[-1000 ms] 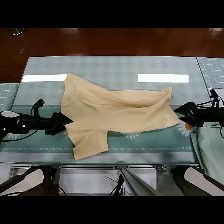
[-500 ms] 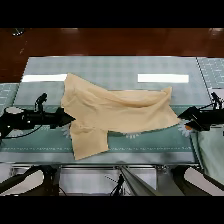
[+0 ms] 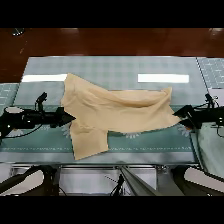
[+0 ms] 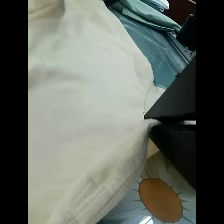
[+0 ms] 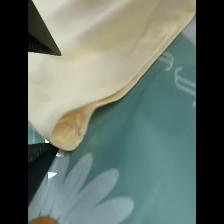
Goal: Fold the shirts.
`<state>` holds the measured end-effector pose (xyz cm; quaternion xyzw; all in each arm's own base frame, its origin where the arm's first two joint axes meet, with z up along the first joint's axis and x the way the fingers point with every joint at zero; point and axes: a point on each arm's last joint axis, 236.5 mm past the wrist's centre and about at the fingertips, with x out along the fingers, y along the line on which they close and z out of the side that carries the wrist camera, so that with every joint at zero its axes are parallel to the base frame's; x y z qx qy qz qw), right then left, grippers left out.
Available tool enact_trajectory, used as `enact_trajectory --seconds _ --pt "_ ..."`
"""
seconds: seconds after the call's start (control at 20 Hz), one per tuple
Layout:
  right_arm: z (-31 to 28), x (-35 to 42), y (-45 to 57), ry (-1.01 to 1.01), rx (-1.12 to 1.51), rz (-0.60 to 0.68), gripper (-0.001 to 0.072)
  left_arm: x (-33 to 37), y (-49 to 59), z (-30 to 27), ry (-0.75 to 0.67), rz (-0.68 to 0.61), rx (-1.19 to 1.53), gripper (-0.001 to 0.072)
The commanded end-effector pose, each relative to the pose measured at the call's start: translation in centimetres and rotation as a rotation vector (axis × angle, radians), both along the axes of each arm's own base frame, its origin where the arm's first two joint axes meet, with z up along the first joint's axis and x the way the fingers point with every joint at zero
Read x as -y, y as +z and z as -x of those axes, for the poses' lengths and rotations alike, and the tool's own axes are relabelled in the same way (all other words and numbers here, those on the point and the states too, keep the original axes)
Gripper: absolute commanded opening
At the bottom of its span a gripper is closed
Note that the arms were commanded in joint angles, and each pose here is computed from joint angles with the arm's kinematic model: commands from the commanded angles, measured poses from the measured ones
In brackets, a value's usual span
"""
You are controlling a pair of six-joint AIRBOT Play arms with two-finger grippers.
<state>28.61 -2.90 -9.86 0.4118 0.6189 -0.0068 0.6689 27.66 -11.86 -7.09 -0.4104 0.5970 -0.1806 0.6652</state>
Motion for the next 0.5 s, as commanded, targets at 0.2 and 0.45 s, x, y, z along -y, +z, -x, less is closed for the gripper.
enact_trajectory --seconds 0.2,0.45 --pt "-1.2 -0.7 -0.8 0.018 0.053 -0.043 0.003 -0.2 -0.2 -0.3 0.012 -0.012 0.007 0.0023" --pt "-4.0 -2.8 4.1 0.154 0.159 -0.08 0.0024 -0.1 3.0 -3.0 0.016 0.019 0.093 0.0023"
